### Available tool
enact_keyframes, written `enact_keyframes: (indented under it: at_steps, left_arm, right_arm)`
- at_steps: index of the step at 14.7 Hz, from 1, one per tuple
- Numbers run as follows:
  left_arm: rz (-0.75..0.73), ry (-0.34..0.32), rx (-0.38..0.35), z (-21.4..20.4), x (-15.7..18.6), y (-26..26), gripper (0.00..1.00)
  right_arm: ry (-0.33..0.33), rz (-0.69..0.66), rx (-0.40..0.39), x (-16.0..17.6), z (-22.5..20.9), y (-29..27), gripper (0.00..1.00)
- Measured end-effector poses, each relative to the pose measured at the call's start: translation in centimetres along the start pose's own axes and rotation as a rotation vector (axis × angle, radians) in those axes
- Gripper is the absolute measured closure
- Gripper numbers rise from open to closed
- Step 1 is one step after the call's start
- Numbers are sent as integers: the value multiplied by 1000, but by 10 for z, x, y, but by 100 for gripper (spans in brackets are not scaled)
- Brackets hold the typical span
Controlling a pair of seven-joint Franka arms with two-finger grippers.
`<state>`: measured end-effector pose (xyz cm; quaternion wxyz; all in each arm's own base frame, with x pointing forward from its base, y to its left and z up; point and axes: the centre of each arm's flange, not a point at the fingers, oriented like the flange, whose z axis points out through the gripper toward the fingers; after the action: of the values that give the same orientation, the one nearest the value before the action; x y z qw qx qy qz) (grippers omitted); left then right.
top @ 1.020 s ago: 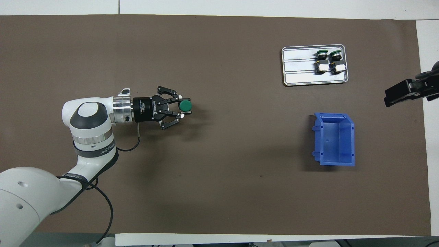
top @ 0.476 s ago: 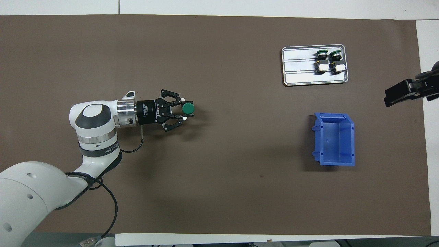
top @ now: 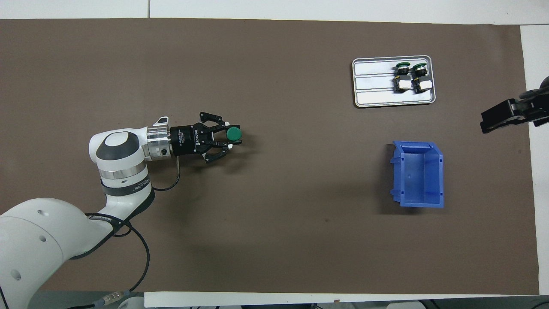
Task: Place and press button with both arms
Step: 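Set the green button upright and open the left gripper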
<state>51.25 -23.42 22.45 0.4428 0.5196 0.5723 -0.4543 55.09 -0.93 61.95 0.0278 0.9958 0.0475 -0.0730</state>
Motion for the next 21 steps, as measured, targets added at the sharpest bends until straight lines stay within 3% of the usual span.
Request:
enact_keyframes:
  at_steps: [6,16,18,21]
  left_arm:
    - [-71,-10,-46,-3,9,-4,60]
    - [-79,-1,-52,-2,11,-5,56]
    - [-76,17,-63,-1,10,-5,50]
    - [-89,34,-74,0,6,-4,31]
  right_arm:
    - [0,0,0,0,0,0,0]
    - [0,0,0,0,0,0,0]
    - [0,0,0,0,0,0,0]
    - [0,0,0,0,0,0,0]
